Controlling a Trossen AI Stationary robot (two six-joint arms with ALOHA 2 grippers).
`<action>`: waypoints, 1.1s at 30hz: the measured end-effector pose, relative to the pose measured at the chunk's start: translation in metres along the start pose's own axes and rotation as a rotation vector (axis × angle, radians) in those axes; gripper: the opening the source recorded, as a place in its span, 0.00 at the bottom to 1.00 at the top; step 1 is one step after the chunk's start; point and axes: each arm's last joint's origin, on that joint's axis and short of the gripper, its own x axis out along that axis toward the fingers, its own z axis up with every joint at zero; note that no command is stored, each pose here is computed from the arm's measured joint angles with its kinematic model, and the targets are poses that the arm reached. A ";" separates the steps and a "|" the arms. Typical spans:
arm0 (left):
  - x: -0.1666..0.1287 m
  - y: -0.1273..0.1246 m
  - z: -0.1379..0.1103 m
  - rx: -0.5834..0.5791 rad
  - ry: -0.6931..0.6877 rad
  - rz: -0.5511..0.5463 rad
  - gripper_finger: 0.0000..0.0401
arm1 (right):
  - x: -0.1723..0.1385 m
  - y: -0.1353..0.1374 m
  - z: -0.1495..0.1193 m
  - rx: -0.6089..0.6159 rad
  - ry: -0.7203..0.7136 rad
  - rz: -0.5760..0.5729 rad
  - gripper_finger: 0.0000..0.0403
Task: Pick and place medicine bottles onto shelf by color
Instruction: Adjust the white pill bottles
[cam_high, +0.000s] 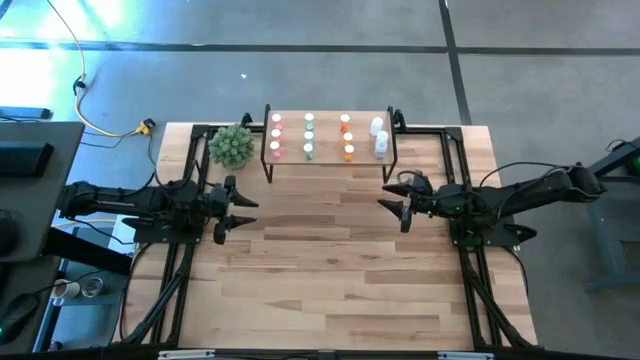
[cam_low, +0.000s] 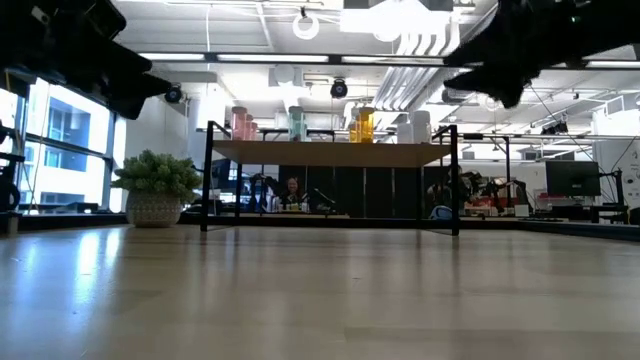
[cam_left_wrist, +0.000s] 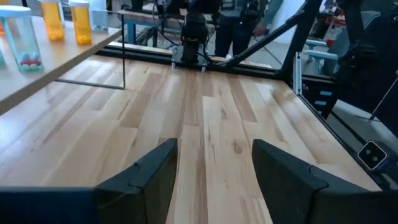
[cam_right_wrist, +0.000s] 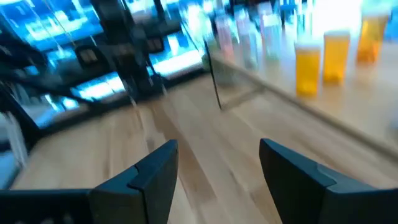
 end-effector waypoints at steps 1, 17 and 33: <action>0.000 0.000 -0.003 0.002 -0.006 -0.001 0.49 | 0.000 0.001 0.003 -0.006 -0.031 0.006 0.54; -0.004 0.003 -0.022 0.096 -0.045 -0.003 0.49 | -0.006 -0.019 0.125 -0.091 -0.213 -0.446 0.54; -0.004 0.004 -0.026 0.106 -0.004 -0.001 0.49 | 0.038 -0.070 0.208 0.036 0.149 -0.703 0.54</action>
